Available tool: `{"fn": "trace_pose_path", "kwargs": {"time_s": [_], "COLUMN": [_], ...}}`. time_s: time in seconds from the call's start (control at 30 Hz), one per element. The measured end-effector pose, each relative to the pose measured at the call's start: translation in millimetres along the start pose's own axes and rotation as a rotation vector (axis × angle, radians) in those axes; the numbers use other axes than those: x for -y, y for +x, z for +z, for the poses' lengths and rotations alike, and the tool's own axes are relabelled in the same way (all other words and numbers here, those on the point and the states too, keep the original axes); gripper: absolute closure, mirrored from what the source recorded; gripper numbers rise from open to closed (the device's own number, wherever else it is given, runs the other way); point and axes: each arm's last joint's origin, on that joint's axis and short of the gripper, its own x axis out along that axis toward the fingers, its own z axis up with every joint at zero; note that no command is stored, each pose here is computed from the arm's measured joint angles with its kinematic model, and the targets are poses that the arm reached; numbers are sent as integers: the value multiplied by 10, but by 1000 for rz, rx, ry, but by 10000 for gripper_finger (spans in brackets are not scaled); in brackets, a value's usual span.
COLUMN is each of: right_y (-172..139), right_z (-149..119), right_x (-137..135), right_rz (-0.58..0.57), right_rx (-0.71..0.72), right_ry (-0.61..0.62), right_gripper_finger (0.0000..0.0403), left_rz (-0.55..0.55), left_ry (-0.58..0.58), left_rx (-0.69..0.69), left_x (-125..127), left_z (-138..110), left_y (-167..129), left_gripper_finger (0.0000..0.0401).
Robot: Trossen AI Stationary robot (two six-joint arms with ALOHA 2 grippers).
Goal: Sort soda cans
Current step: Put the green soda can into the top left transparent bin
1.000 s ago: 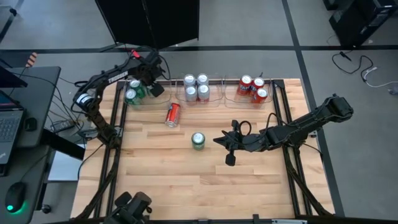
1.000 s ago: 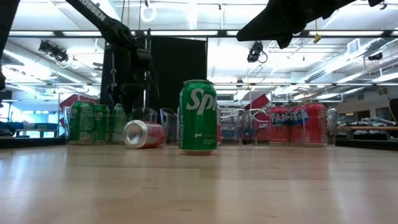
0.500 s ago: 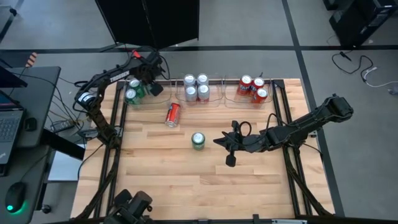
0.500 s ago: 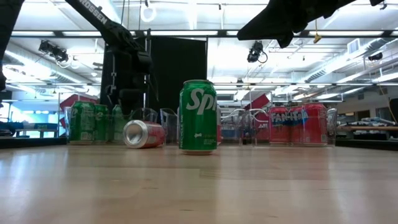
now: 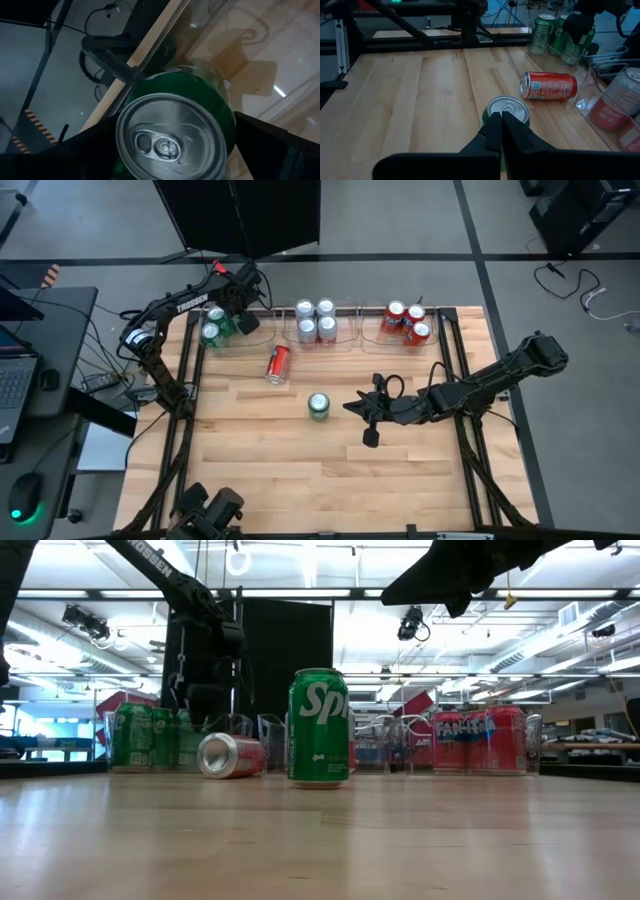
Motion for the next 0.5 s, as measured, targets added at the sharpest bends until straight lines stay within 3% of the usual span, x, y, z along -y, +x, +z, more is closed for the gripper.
{"fn": "trace_pose_path", "kwargs": {"time_s": [0.5], "right_y": [0], "right_z": [10], "right_x": [-2], "right_rz": [2], "right_rx": [10], "right_ry": [6], "right_gripper_finger": [401], "left_rz": [13], "left_ry": [47], "left_rx": [-36], "left_x": [-26], "left_z": [2], "left_y": [-107], "left_gripper_finger": [39]}}
